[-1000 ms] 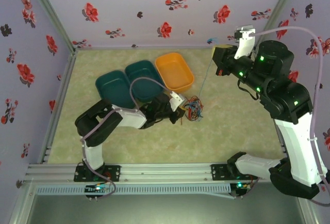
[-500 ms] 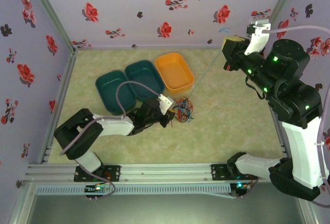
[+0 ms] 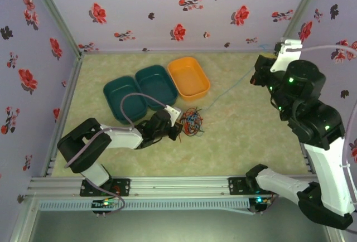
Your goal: Untangle the cables
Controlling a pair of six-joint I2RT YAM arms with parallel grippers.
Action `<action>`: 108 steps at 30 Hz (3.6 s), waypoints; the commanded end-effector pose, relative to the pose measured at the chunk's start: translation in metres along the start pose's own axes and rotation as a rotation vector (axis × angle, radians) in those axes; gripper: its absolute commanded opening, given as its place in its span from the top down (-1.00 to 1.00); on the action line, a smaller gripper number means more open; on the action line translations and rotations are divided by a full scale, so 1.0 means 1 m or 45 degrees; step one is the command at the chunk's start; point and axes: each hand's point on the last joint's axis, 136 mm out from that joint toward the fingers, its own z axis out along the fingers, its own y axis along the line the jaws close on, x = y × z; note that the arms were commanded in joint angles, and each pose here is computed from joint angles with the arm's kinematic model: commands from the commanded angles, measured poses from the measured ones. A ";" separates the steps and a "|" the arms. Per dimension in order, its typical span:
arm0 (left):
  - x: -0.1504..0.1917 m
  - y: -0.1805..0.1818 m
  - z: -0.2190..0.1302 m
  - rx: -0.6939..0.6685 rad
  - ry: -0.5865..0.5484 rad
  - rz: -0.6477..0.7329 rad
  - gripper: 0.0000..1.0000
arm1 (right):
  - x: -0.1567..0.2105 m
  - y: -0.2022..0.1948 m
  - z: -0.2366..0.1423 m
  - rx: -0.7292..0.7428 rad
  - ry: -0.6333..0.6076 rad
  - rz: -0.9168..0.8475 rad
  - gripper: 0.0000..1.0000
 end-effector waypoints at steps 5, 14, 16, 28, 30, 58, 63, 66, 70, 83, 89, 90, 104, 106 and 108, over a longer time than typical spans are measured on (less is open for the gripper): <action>0.000 0.001 0.002 0.026 -0.037 -0.047 1.00 | 0.068 -0.055 0.031 0.505 0.253 -0.138 1.00; 0.004 0.011 0.002 -0.053 0.002 -0.072 1.00 | 0.038 -0.075 0.008 0.567 0.236 -0.098 1.00; 0.005 0.014 0.001 -0.074 0.004 -0.078 1.00 | 0.020 -0.074 -0.003 0.532 0.185 -0.079 1.00; 0.015 0.022 0.004 -0.124 0.044 -0.097 1.00 | -0.063 -0.052 -0.045 0.268 -0.115 0.020 1.00; 0.018 0.023 0.004 -0.129 0.052 -0.094 1.00 | -0.075 -0.048 -0.048 0.239 -0.157 0.021 1.00; -0.004 0.013 -0.023 -0.125 0.029 -0.014 1.00 | -0.209 -0.003 -0.101 -0.135 -0.703 0.140 1.00; -0.032 0.005 -0.060 -0.135 -0.021 0.064 1.00 | -0.200 -0.011 -0.097 -0.066 -0.664 0.111 1.00; -0.038 0.005 -0.076 -0.145 -0.032 0.080 1.00 | -0.196 -0.019 -0.094 0.008 -0.657 0.099 1.00; -0.047 0.001 -0.091 -0.134 -0.048 0.090 1.00 | -0.197 -0.028 -0.096 0.079 -0.669 0.081 1.00; -0.011 0.030 -0.087 -0.230 0.060 -0.011 1.00 | -0.206 -0.070 -0.126 0.377 -0.740 0.030 1.00; 0.009 0.044 -0.080 -0.267 0.119 -0.062 1.00 | -0.210 -0.080 -0.147 0.397 -0.789 0.046 1.00; 0.014 0.046 -0.078 -0.276 0.134 -0.070 1.00 | -0.211 -0.081 -0.151 0.396 -0.800 0.051 1.00; 0.023 0.046 -0.070 -0.245 0.158 -0.121 1.00 | -0.197 -0.077 -0.139 0.367 -0.720 0.036 1.00; 0.014 0.041 -0.071 -0.219 0.135 -0.117 1.00 | -0.186 -0.067 -0.118 0.330 -0.644 0.019 1.00; 0.007 0.038 -0.072 -0.205 0.108 -0.113 1.00 | -0.175 -0.057 -0.100 0.292 -0.584 0.009 1.00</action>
